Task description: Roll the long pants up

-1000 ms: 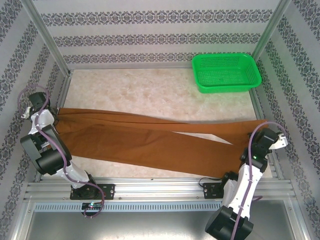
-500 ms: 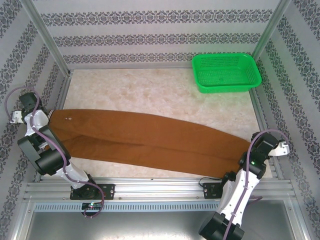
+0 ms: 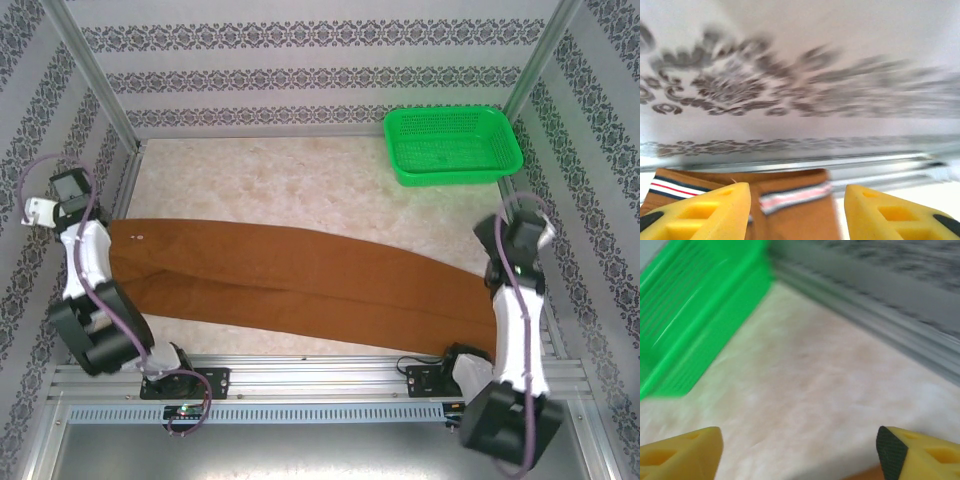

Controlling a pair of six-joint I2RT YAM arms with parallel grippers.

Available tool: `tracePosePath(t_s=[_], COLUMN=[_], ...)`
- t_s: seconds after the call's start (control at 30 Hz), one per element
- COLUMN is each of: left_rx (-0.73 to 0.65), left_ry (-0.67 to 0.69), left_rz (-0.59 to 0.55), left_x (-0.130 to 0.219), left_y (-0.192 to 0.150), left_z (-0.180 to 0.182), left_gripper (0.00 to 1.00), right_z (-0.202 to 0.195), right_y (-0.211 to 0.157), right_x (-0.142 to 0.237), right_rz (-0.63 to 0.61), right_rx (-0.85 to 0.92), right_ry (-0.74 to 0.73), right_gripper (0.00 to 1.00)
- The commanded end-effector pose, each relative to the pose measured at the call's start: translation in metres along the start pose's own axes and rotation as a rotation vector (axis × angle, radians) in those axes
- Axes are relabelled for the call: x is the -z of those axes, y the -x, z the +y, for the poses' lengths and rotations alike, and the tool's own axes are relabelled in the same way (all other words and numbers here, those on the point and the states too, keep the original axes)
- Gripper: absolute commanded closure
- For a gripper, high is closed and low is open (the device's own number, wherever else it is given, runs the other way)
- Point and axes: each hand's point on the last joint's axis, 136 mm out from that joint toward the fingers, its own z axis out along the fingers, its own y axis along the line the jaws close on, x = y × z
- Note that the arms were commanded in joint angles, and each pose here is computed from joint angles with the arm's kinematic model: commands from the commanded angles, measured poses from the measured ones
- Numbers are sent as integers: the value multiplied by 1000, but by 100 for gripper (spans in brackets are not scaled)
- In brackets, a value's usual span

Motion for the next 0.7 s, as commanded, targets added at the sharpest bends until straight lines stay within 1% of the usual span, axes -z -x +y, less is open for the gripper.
tracePosePath(t_s=[0.0,0.03,0.07,0.1,0.13,0.17,0.23,0.3,0.33,0.4,0.43,0.53,0.67], left_rx=[-127,-178,-229,-302,-383,-442,-625,-785,-861,-976,-1017,-1066,-1069], left_ry=[-95,-152,-203,-258,-316,-348,-438,-470,-485,-508,-525,-585,-623], left_rz=[-101,-56,-7,50,117,178,346,487,551,632,682,803,894], left_x=[47,51,53,55,56,57,66,79,87,100,110,133,150], left_y=[6,-8,-22,-40,-60,-77,-129,-178,-203,-245,-264,-299,-318], left_z=[-21,-33,-45,-58,-72,-79,-95,-96,-95,-90,-86,-69,-43], left_gripper=[46,46,53,64,83,100,100,100,100,100,100,100,100], right_z=[51,64,74,82,87,89,93,93,93,90,89,84,70], right_y=[-25,-38,-47,-58,-71,-78,-98,-118,-131,-152,-162,-185,-208], right_x=[-2,-5,-6,-7,-5,-3,2,5,7,7,6,7,8], right_rz=[152,222,277,337,402,440,514,592,642,718,754,837,924], right_rx=[305,358,391,424,455,476,512,533,541,534,529,530,504], right_ry=[78,106,131,155,173,177,208,227,246,251,254,239,200], right_gripper=[25,32,51,69,91,100,100,100,100,100,100,100,100])
